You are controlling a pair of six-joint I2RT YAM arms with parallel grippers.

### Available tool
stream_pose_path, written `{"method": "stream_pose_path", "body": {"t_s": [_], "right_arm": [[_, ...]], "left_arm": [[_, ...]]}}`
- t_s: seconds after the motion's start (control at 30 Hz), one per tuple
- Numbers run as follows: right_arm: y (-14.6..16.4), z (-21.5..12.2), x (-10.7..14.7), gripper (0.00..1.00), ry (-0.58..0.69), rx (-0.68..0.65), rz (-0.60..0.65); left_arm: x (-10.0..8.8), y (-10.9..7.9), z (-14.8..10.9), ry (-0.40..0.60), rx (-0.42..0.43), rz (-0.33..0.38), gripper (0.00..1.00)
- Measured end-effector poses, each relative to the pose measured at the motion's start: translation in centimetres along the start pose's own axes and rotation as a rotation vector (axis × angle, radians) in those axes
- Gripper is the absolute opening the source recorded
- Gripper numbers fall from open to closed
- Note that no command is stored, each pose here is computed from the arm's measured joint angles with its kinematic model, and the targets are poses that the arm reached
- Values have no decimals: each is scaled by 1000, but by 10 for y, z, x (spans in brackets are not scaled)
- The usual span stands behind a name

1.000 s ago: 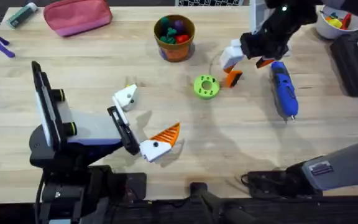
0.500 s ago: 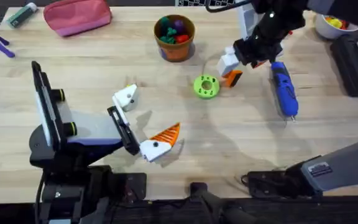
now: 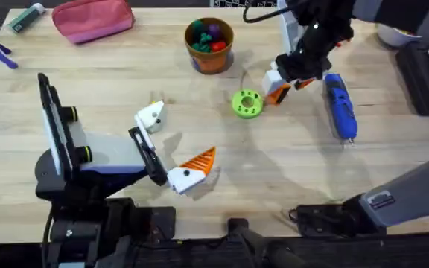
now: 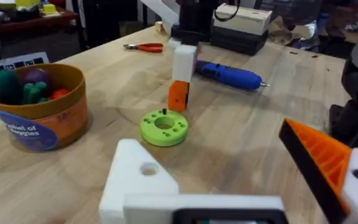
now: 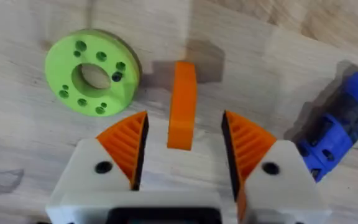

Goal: Pick up the gripper from the table and insert it into the empty holder that is missing its gripper. Then pick up a screw, insert it into the mounting hole, and use the screwdriver to tighten it. Finally, clean up the table by picking up the vegetable and placing it into the bucket.

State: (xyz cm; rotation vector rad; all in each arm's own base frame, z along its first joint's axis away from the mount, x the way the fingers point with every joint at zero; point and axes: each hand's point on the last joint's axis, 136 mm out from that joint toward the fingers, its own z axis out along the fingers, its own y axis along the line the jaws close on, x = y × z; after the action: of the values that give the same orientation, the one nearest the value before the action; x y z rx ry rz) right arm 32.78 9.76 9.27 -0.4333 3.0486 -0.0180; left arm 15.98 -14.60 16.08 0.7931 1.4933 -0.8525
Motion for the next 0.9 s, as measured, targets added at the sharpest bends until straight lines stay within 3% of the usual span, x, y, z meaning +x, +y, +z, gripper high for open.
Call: {"method": "stream_pose_path", "body": {"t_s": [0.23, 0.4, 0.5, 0.6, 0.9], "right_arm": [[1, 0, -2, 605, -9, -4, 20], [1, 0, -3, 462, -11, -4, 32], [1, 0, -3, 283, -11, -4, 35], [1, 0, -3, 40, -12, -8, 38], [3, 0, -4, 15, -15, -15, 39]], "left_arm": [[0, 0, 0, 0, 0, 0, 985], [0, 0, 0, 0, 0, 0, 985], [0, 0, 0, 0, 0, 0, 985], [0, 0, 0, 0, 0, 0, 985], [0, 0, 0, 0, 0, -2, 985]]}}
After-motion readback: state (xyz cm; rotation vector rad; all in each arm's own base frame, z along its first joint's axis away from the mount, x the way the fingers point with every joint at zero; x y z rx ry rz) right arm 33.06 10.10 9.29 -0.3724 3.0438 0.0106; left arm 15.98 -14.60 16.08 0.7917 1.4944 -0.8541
